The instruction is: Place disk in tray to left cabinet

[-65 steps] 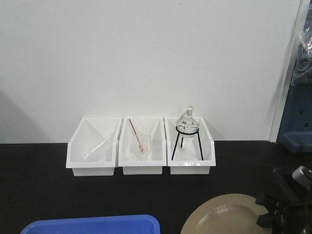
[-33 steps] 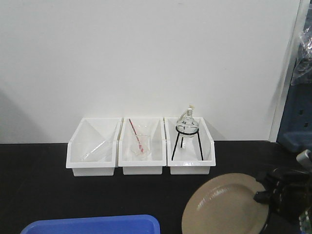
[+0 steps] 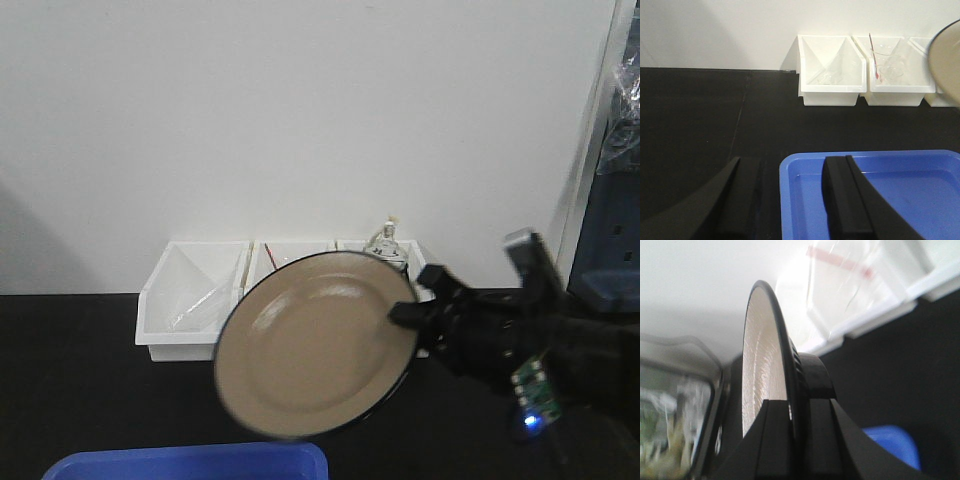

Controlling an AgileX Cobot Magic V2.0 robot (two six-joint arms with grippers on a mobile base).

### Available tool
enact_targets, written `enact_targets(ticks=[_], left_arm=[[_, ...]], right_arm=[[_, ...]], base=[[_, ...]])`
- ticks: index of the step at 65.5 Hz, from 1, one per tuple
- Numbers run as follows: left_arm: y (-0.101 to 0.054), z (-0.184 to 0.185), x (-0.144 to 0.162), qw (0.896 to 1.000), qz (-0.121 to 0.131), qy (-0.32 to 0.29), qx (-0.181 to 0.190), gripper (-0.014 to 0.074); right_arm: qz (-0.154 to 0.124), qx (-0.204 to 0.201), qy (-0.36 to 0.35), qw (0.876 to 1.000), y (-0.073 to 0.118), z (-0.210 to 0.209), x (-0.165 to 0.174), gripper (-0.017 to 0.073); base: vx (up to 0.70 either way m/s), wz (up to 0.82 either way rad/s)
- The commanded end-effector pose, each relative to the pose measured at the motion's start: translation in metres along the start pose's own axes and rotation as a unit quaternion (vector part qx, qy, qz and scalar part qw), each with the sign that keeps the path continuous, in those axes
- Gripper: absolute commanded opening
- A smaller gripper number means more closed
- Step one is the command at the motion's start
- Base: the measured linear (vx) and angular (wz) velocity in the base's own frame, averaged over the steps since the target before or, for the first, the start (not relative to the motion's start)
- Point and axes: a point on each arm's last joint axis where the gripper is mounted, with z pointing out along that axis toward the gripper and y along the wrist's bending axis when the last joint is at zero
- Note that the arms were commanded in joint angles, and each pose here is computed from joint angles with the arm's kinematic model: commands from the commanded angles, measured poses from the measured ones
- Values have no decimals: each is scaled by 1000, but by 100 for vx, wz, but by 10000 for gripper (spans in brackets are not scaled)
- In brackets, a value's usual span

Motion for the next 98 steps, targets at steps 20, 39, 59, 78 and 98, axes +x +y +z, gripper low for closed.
enact_targets(ticks=[20,39,59,78,98], left_arm=[[0,-1,-15,999,-2,-47,-3,423],[0,-1,-15,999,-2,-47,-3,423],[0,-1,-15,999,-2,-47,-3,423],[0,-1,-15,999,-2,-47,-3,423],[0,-1,-15,999,-6,-49,-2,423]], right_arm=[[-23,-25,132,991,26,70,95,-6],[-72,-1,188,979,1,98,131,35],[-169,17,175,970,-7,100,128,318],[-224,16,152,962,3,91,117,564],[-291,50,24,955,37,45,64,568]], base=[[0,0],[0,0],[0,0],[0,0],[0,0]])
